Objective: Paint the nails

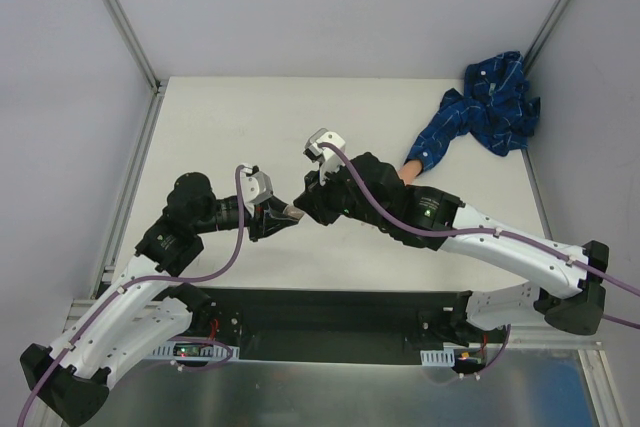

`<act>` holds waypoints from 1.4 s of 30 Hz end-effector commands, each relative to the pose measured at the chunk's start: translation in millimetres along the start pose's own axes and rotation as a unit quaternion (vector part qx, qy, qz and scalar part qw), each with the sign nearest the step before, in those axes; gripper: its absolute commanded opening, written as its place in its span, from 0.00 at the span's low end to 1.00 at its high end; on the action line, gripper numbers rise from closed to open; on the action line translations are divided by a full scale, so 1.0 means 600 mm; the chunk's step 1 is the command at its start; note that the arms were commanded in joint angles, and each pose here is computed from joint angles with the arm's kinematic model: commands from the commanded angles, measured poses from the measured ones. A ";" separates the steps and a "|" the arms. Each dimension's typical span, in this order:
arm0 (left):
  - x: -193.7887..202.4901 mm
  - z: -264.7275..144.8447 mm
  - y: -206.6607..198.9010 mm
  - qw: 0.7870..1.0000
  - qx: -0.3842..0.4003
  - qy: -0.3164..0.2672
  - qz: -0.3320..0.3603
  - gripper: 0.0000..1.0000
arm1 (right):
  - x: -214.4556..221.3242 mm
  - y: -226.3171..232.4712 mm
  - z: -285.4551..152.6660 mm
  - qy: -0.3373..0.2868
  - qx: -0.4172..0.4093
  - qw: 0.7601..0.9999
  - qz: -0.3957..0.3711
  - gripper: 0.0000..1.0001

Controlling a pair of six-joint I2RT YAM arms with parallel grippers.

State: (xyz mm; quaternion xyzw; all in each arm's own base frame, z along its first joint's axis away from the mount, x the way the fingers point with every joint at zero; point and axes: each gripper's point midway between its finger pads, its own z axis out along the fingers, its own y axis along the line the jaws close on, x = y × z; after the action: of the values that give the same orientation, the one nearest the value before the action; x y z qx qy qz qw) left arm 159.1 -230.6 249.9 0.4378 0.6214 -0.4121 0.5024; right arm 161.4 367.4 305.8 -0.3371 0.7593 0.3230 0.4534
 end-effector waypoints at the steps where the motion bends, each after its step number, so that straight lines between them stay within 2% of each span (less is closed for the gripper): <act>1: -0.046 -0.003 0.011 0.999 -0.017 -0.031 0.039 0.00 | -0.027 0.008 -0.030 -0.024 -0.010 1.000 0.011 0.00; 23: -0.045 -0.001 0.006 0.999 -0.006 -0.030 0.038 0.00 | -0.052 0.007 -0.038 -0.051 -0.005 0.998 0.023 0.00; 35: -0.044 -0.002 0.019 0.999 -0.029 -0.027 0.037 0.00 | -0.071 -0.020 -0.091 -0.091 0.023 0.995 0.033 0.00; 40: -0.047 -0.008 0.036 0.997 -0.063 -0.030 0.041 0.00 | -0.040 -0.067 -0.110 -0.089 0.070 0.993 0.043 0.00; 42: -0.049 -0.012 0.047 0.995 -0.086 -0.032 0.043 0.00 | -0.001 -0.097 -0.108 -0.069 0.088 0.992 0.065 0.00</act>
State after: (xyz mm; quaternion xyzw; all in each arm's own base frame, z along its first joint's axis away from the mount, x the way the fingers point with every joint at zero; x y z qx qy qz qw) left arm 172.7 -226.1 247.1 0.4236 0.6367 -0.3838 0.5176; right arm 161.2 311.1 343.6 -0.2720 0.7437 0.3338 0.5114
